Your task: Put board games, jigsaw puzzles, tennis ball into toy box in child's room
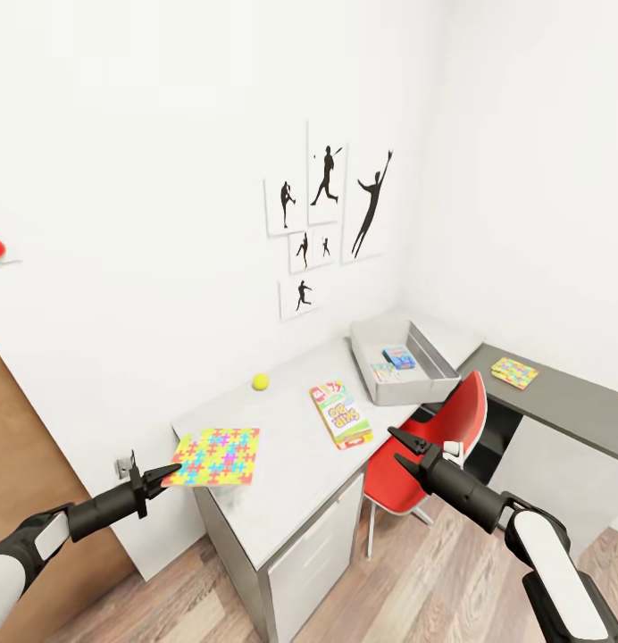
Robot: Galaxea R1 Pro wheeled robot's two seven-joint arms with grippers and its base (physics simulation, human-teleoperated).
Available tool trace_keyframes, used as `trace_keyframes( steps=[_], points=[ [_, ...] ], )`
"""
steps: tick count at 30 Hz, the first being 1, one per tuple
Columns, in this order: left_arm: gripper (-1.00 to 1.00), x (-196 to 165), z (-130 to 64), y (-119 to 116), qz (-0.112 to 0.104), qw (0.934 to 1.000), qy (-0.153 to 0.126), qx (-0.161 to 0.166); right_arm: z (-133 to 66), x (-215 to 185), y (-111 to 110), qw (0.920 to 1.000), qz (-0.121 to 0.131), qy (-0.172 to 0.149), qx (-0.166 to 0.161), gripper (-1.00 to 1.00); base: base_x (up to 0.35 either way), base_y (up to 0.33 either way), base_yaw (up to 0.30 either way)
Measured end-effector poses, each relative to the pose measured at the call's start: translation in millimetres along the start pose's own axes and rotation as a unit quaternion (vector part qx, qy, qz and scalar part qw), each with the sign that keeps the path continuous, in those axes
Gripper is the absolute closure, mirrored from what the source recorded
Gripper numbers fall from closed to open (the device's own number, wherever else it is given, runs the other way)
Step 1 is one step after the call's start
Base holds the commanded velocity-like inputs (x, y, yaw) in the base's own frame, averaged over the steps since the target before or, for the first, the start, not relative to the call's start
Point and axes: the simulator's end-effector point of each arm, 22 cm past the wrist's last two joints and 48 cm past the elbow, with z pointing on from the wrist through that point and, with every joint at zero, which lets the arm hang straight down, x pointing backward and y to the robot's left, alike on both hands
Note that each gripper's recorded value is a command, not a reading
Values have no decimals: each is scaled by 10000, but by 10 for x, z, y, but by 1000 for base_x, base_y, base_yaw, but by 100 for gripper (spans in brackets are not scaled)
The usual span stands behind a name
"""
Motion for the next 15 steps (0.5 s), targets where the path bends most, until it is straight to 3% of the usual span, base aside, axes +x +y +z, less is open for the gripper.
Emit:
trace_keyframes(
  steps=[15],
  points=[
    [100,-58,15,-257,118,9998,101,119,-28,-25,119,9999,-79,-35,-83,-100,0,0,0]
  ],
)
